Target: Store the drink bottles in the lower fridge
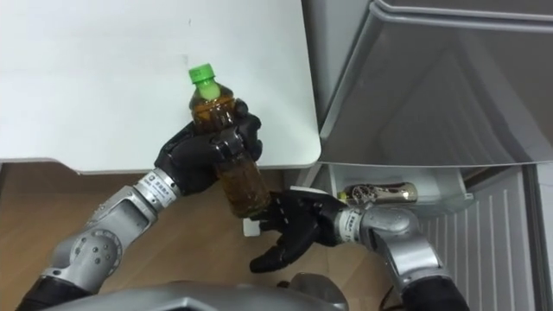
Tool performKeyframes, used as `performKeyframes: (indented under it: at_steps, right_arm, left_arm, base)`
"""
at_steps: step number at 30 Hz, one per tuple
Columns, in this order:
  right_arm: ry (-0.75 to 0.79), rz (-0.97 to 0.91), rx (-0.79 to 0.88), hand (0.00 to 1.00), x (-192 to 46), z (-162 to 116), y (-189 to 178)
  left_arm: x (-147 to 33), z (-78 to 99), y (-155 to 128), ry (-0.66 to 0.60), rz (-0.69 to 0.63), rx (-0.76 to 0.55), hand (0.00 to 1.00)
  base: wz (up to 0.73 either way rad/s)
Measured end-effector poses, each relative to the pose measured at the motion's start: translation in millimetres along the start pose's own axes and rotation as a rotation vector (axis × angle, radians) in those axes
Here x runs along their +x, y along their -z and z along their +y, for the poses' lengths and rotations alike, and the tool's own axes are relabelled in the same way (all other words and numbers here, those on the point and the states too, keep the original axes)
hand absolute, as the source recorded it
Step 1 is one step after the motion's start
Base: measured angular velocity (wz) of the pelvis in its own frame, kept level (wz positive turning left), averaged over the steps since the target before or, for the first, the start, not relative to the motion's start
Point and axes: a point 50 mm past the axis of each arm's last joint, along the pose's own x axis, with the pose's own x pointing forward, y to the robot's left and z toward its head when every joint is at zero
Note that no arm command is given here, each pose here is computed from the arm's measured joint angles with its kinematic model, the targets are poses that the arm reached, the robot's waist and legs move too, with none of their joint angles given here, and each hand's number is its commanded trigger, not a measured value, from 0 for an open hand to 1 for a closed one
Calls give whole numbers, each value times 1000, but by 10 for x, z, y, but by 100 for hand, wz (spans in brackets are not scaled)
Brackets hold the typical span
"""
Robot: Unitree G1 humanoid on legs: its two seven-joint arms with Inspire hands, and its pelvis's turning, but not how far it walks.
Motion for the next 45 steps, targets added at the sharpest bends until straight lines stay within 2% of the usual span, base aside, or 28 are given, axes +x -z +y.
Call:
performKeyframes:
  at_steps: [6, 20, 25, 34, 45]
  right_arm:
    - [0, -1, 1, 0, 2, 2, -1]
    - [-1, -29, 10, 0, -15, -12, -36]
    - [-20, -66, 26, 0, -25, -11, -72]
    - [-89, -60, 49, 0, 14, 77, -32]
    - [-98, -80, 82, 0, 15, 91, -24]
  left_arm:
    - [0, -24, 77, 22, 46, 2, 100]
    - [-102, 42, 136, 54, 119, 18, 100]
    - [-141, 82, 253, 77, 168, -6, 100]
    - [-210, 133, 387, 70, 312, 81, 100]
    - [-200, 131, 403, 94, 376, 156, 100]
  base:
    - [-2]
    - [0]
    - [-3]
    - [0]
    - [0]
